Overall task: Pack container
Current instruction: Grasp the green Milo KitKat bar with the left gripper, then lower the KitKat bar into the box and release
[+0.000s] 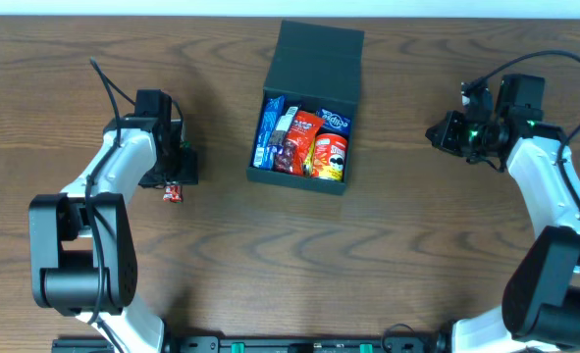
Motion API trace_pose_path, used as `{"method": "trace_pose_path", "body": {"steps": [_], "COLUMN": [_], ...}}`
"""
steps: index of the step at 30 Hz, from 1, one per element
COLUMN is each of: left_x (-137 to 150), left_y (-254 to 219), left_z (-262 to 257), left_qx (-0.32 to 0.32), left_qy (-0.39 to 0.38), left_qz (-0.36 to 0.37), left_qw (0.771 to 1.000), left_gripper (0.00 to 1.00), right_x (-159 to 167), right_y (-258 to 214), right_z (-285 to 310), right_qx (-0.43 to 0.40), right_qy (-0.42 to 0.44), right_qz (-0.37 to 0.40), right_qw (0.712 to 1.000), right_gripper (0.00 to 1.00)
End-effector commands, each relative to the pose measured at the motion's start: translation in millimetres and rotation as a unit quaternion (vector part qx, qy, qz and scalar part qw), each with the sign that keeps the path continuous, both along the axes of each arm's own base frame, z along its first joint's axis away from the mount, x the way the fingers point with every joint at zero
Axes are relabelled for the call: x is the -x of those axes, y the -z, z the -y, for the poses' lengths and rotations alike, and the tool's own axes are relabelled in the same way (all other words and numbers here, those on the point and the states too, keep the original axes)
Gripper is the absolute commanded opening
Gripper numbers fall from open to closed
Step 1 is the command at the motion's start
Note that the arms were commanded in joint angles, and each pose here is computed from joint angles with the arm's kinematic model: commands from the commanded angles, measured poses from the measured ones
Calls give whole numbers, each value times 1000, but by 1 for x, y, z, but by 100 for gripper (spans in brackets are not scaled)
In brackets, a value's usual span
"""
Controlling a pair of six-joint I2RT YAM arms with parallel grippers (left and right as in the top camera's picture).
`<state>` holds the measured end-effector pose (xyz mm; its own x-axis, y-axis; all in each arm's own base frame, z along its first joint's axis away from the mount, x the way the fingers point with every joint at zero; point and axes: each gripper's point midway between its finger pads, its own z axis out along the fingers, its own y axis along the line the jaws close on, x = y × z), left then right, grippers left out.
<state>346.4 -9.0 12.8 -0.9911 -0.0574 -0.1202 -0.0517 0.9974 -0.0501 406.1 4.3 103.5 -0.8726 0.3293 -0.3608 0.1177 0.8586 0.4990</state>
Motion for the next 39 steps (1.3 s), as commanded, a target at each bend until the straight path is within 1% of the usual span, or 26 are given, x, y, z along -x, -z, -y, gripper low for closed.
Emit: {"method": "trace_pose_path", "body": {"steps": [1, 3, 5, 11, 13, 17, 20, 21, 23, 25, 26, 28, 33, 39], "left_x": [-1, -2, -1, 3, 4, 3, 2, 2, 3, 6, 7, 7, 8, 9], "left_y": [-1, 0, 3, 16, 18, 19, 19, 20, 22, 25, 26, 26, 26, 26], "left_z": [-1, -7, -13, -13, -13, -14, -14, -14, -13, -13, -13, -13, -13, -13], "left_qx": [-3, -20, -39, -40, -39, -40, -41, -41, -40, -40, -40, -40, -40, -40], "left_qy": [5, 3, 1, 1, 1, 1, 5, 5, 5, 5, 5, 5, 5, 1], "left_qz": [8, 11, 10, -8, -12, -11, -6, -5, -5, -7, -9, -9, -10, -12], "left_qw": [1000, 1000, 999, 999, 999, 999, 999, 999, 999, 999, 999, 999, 999, 999], "left_gripper": [63, 60, 60, 54, 49, 46, 36, 35, 35, 40, 40, 40, 35, 25], "right_x": [0, 0, 0, 0, 0, 0, 1, 1, 1, 1, 1, 1, 1, 1], "right_y": [-5, -5, -5, -5, -5, -5, -5, -5, -5, -5, -5, -5, -5, -5], "right_z": [2, 2, 2, 2, 1, 1, 1, 1, 1, 1, 1, 1, 1, 1], "right_qx": [-1, -1, -1, -1, -1, -1, -1, -1, -1, -1, -1, -1, -1, -1], "right_qy": [5, 5, 5, 5, 5, 5, 5, 5, 5, 4, 4, 4, 5, 4], "right_qz": [5, 5, 5, 5, 5, 5, 4, 4, 3, 3, 3, 3, 3, 3], "right_qw": [1000, 1000, 1000, 1000, 1000, 1000, 1000, 1000, 1000, 1000, 1000, 1000, 1000, 1000], "right_gripper": [2, 2, 2, 2, 1, 2, 2, 2, 2, 2, 2, 2, 2, 2]}}
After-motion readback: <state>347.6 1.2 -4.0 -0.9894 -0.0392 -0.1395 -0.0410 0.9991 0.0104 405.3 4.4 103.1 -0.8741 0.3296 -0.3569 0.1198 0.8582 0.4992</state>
